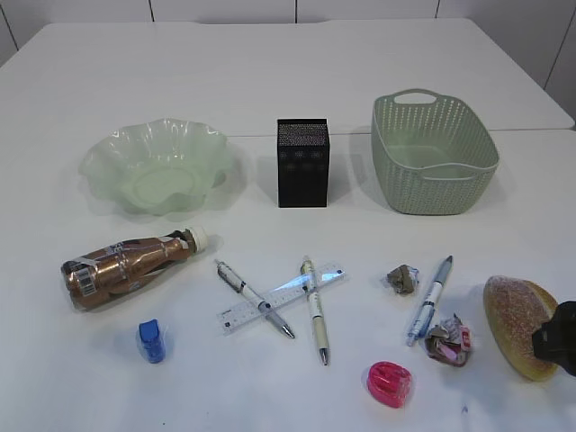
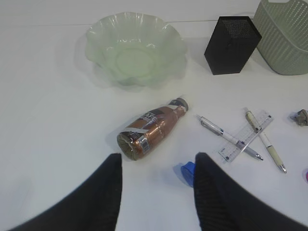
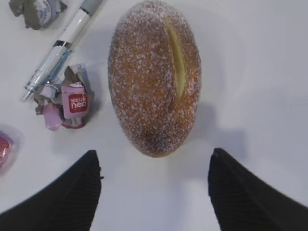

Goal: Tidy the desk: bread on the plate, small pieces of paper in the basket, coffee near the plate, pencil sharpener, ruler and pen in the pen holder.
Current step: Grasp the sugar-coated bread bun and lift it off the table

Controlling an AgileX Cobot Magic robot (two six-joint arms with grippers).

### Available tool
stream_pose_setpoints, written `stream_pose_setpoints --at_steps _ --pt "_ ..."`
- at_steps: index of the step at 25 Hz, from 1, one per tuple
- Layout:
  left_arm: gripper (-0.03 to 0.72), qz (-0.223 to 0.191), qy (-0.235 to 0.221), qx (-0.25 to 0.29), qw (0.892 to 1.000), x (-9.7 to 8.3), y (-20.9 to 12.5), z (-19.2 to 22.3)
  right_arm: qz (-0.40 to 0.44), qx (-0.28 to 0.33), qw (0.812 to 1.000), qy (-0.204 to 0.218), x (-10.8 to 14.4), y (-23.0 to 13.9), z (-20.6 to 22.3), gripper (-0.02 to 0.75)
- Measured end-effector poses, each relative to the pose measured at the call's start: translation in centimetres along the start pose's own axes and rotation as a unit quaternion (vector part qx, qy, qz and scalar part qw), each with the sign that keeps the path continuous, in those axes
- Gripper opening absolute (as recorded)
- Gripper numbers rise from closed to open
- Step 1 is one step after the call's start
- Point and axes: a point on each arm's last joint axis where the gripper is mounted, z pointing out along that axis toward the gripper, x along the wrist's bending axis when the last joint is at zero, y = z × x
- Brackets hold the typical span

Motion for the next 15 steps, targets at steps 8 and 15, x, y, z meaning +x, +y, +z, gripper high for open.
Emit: stream_pose_setpoints --at_steps 8,15 --pt "0.341 0.0 0.0 0.0 1.0 0.0 0.0 0.0 0.004 0.014 1.0 -0.005 -0.1 0.2 1.9 0.553" --pt "0.341 0.0 0.0 0.0 1.0 0.0 0.0 0.0 0.021 0.027 0.999 -0.01 -0.2 0.1 4.2 0.567"
